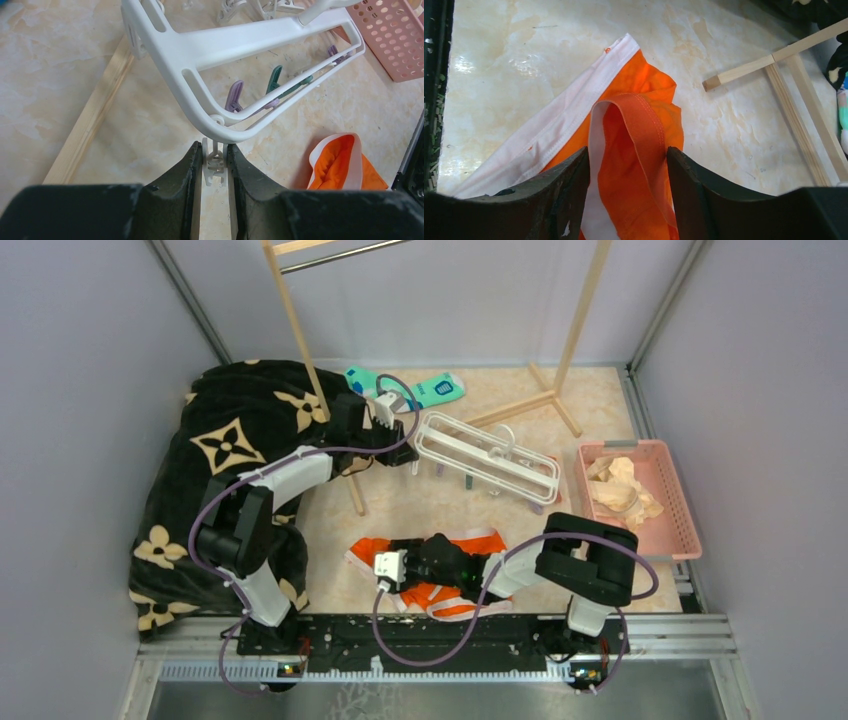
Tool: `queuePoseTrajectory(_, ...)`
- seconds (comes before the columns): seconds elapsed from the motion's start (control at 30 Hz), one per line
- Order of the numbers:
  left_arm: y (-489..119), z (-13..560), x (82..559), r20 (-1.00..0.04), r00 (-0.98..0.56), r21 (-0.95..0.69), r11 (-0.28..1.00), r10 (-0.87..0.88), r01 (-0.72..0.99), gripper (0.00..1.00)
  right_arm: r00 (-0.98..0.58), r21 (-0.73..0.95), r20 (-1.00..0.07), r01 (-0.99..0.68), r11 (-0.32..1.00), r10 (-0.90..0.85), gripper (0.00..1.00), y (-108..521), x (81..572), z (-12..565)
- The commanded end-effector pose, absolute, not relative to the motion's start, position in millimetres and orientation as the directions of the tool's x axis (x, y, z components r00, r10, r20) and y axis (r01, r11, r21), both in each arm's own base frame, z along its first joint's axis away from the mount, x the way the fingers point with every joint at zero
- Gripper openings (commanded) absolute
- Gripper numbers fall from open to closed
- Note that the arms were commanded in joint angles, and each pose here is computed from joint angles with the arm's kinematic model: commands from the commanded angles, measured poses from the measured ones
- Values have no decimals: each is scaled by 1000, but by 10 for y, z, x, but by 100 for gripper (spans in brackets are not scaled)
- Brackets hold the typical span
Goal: Clip the underwear to the hanger
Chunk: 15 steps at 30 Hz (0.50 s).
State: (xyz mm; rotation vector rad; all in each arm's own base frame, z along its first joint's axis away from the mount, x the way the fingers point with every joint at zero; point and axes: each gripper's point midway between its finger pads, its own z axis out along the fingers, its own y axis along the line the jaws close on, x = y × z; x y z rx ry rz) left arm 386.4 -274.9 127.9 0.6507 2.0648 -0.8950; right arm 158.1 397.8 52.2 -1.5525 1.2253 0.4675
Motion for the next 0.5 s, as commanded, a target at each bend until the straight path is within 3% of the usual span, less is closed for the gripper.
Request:
queuePoseTrajectory(0.0,-2784,1531,3953,-847,-518,-354,601,118,717,0,406,-504,-806,-852,140,-430,55,4022,1647,634)
queuePoseTrajectory(0.47,-2794,1541,3945,-847,-519,-359,596,116,718,0,412,-512,-808,-845,156,-421,12,4059,1688,718)
